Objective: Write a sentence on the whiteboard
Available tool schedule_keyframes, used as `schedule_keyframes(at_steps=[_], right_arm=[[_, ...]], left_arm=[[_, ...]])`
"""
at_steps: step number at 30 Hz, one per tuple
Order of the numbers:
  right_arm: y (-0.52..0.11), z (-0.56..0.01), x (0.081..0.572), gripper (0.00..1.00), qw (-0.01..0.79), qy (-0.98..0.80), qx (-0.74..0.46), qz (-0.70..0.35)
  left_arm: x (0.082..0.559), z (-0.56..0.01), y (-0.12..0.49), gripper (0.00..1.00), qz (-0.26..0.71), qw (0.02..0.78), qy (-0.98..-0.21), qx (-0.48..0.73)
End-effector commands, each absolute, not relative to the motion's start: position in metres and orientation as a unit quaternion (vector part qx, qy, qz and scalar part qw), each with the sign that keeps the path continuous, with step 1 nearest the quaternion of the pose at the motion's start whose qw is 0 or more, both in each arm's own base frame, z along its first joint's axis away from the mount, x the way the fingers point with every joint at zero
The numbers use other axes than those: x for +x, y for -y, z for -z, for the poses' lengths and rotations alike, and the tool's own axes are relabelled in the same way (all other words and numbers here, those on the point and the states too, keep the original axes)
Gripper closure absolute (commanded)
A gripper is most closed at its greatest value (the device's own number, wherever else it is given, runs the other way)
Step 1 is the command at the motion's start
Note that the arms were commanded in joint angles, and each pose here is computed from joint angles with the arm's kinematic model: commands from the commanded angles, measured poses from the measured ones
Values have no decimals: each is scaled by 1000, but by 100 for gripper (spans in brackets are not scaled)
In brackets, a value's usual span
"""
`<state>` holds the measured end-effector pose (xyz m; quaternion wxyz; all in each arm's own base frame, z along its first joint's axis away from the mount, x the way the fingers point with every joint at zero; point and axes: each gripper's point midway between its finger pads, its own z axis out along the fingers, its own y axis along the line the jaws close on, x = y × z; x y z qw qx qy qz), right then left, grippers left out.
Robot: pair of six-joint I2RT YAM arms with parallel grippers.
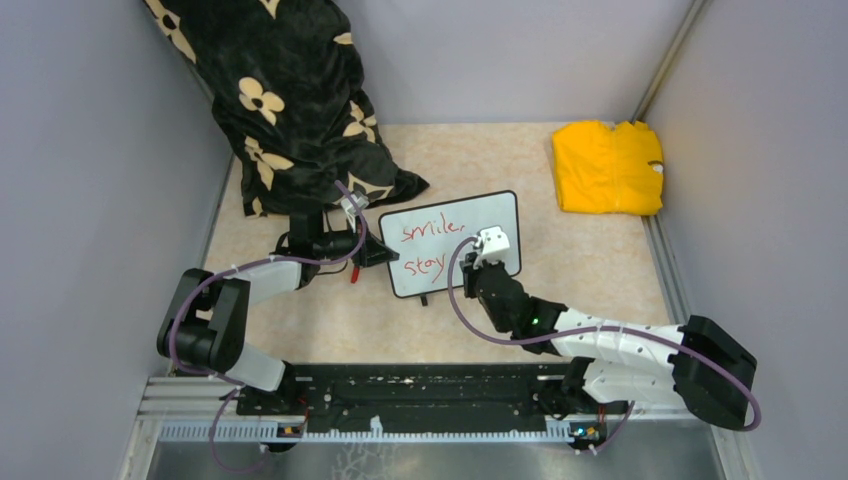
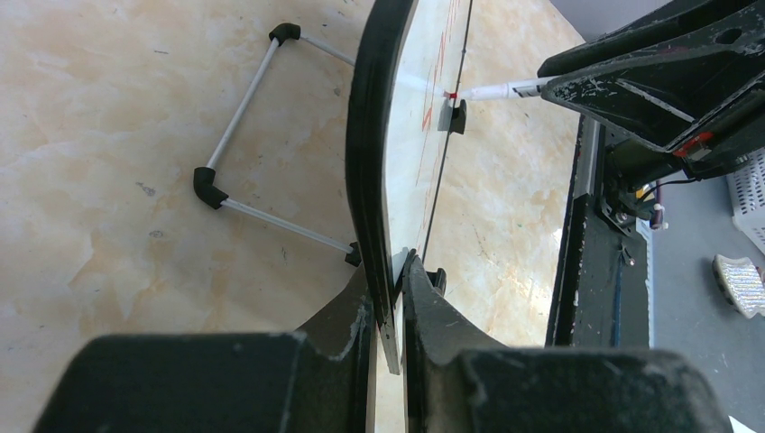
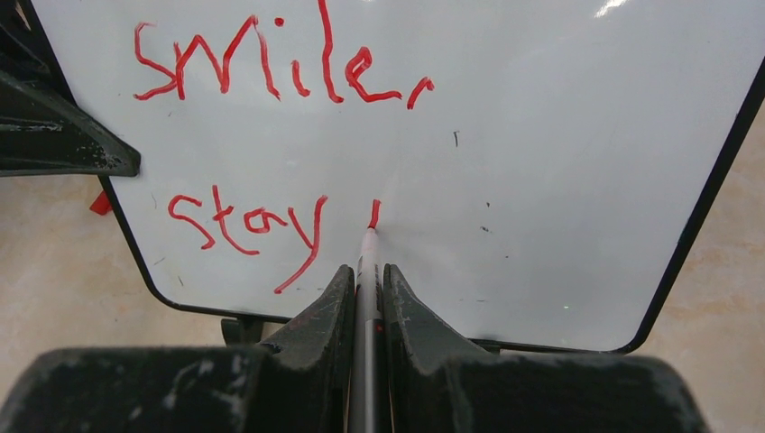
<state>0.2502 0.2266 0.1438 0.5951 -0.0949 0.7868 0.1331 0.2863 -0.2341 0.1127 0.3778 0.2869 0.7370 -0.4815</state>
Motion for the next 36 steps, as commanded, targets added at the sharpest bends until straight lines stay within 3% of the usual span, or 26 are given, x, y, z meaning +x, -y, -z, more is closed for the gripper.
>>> schedule_keyframes(at_steps=[1,26,36], right_arm=[[-227,-147,251,100,591,-790,-85,-142],[-221,-121,235,100,557,-811,-91,-155],[-218,-169,244,100,604,-775,-56,-178]], left_arm=[[291,-66,222,100,415,363,-785,282],[289,-65,223,100,416,359,-786,284],[289,-65,223,100,416,359,-786,284]])
